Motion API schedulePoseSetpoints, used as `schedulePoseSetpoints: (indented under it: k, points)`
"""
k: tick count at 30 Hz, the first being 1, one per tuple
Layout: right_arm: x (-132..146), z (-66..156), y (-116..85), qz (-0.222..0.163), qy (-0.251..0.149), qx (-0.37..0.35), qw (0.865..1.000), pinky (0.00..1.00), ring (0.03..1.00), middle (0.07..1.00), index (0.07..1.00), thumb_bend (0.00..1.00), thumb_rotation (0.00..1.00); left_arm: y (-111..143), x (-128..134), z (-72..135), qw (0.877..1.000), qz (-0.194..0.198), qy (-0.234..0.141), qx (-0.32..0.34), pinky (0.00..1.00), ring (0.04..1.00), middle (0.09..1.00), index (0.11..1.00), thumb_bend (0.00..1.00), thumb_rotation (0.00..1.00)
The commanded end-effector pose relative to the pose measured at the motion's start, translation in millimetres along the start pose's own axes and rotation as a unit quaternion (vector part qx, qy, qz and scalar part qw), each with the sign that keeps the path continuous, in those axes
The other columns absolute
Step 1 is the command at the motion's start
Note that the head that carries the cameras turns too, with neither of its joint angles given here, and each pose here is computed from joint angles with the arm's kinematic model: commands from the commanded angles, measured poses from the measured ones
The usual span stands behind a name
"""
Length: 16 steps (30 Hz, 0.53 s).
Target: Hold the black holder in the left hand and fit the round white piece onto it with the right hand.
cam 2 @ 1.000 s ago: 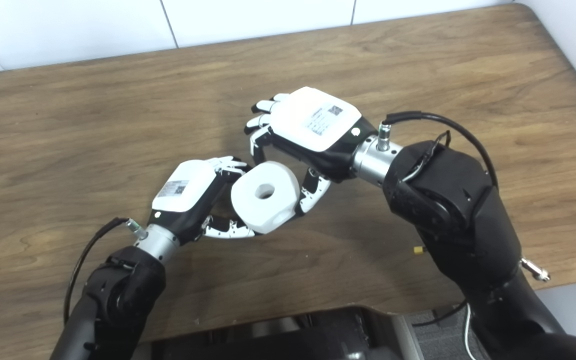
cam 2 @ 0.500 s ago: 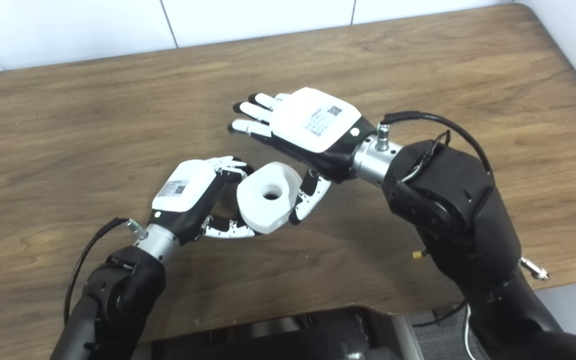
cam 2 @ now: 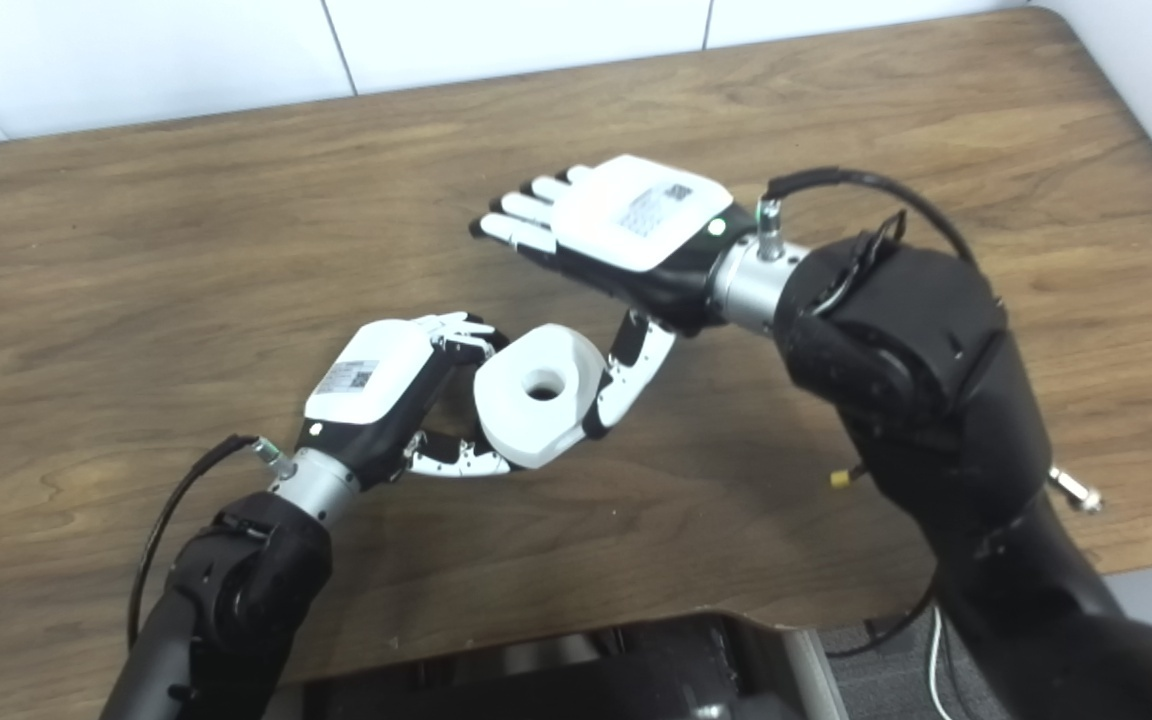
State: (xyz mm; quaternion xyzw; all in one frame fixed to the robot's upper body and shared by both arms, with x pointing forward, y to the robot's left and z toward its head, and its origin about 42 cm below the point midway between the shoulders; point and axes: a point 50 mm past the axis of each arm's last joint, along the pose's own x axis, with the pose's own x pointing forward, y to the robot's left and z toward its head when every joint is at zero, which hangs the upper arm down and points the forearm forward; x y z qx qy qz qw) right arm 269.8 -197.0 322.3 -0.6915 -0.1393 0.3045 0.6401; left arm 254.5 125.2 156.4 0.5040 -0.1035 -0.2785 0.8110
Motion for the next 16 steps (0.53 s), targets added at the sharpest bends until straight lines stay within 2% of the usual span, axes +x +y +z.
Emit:
schedulePoseSetpoints:
  k: [1, 10, 16]
  points:
    - [-5.0, -2.5, -12.0, 0.014, 0.005, -0.013, 1.0, 1.0, 1.0, 1.0, 1.0, 1.0, 0.48, -11.3, -2.8, -7.3, 0.999, -0.042, 0.019, -0.007, 0.86, 0.879, 0.791, 0.485, 0.52, 0.05]
    - [-12.9, -9.9, -23.4, 0.018, -0.003, 0.015, 1.0, 1.0, 1.0, 1.0, 1.0, 1.0, 0.48, -11.9, -3.0, -9.0, 0.999, -0.048, 0.021, -0.005, 0.86, 0.879, 0.79, 0.485, 0.52, 0.05]
    - [-15.9, -11.9, -31.4, 0.015, 0.0, 0.017, 1.0, 1.0, 1.0, 1.0, 1.0, 1.0, 0.53, -12.2, -3.5, -10.5, 0.999, -0.046, 0.02, -0.008, 0.86, 0.876, 0.785, 0.485, 0.52, 0.05]
